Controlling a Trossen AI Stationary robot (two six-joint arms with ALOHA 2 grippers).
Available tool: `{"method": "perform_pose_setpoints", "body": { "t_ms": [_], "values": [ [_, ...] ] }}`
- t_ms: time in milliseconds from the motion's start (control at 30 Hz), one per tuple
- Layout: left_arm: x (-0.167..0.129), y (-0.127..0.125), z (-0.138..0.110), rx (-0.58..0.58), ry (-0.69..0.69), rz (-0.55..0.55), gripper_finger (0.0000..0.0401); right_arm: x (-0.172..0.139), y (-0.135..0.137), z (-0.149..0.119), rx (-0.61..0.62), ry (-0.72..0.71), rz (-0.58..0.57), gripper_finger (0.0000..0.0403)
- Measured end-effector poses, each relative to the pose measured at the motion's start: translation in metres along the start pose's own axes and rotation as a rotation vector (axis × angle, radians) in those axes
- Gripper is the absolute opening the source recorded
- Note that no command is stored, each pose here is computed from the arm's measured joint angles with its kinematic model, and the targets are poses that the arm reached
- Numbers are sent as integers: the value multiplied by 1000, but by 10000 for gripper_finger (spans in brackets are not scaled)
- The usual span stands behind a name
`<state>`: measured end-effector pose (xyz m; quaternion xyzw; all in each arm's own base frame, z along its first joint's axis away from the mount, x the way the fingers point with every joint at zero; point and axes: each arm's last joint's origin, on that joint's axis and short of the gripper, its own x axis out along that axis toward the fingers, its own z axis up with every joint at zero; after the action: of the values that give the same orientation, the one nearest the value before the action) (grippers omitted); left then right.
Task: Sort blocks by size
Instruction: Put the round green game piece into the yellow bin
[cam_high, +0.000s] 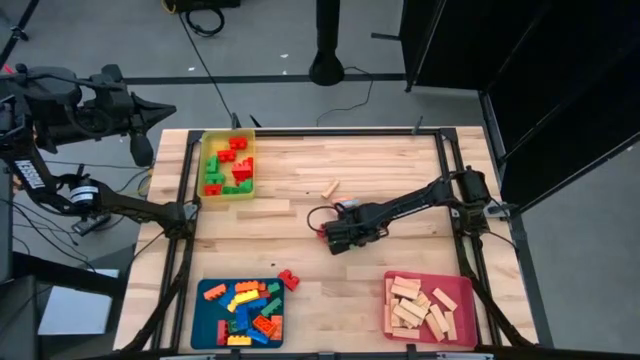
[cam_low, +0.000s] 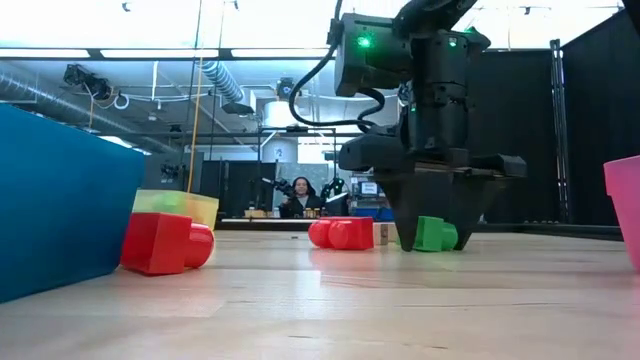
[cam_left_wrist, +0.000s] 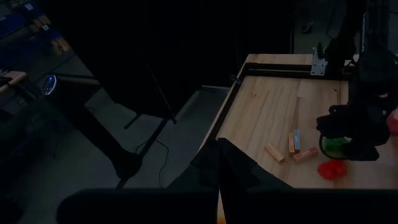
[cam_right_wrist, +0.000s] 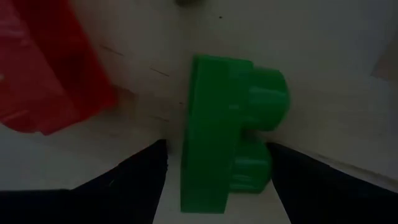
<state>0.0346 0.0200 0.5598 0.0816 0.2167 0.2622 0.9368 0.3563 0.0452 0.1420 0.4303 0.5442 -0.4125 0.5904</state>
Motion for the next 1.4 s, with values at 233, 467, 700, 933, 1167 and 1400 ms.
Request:
{"method": "perform_pose_setpoints", "body": {
  "t_ms": [233, 467, 700, 933, 1167, 1400],
  "values": [
    [0, 0, 0, 35, 0, 0, 2, 0, -1, 6, -40, -32, -1, 284],
    [0, 0, 0, 37, 0, 0, 2, 1, -3, 19, -79, -53, -11, 200],
    [0, 0, 0, 38, 0, 0, 2, 1, -2, 21, -78, -58, 6, 176],
    [0, 0, 0, 37, 0, 0, 2, -18, 16, 22, -117, -66, 97, 176],
    [0, 0, 0, 37, 0, 0, 2, -71, 52, 39, -164, -224, 296, 176],
    [0, 0, 0, 37, 0, 0, 2, -104, 77, 90, -153, -458, 612, 176]
  ]
}}
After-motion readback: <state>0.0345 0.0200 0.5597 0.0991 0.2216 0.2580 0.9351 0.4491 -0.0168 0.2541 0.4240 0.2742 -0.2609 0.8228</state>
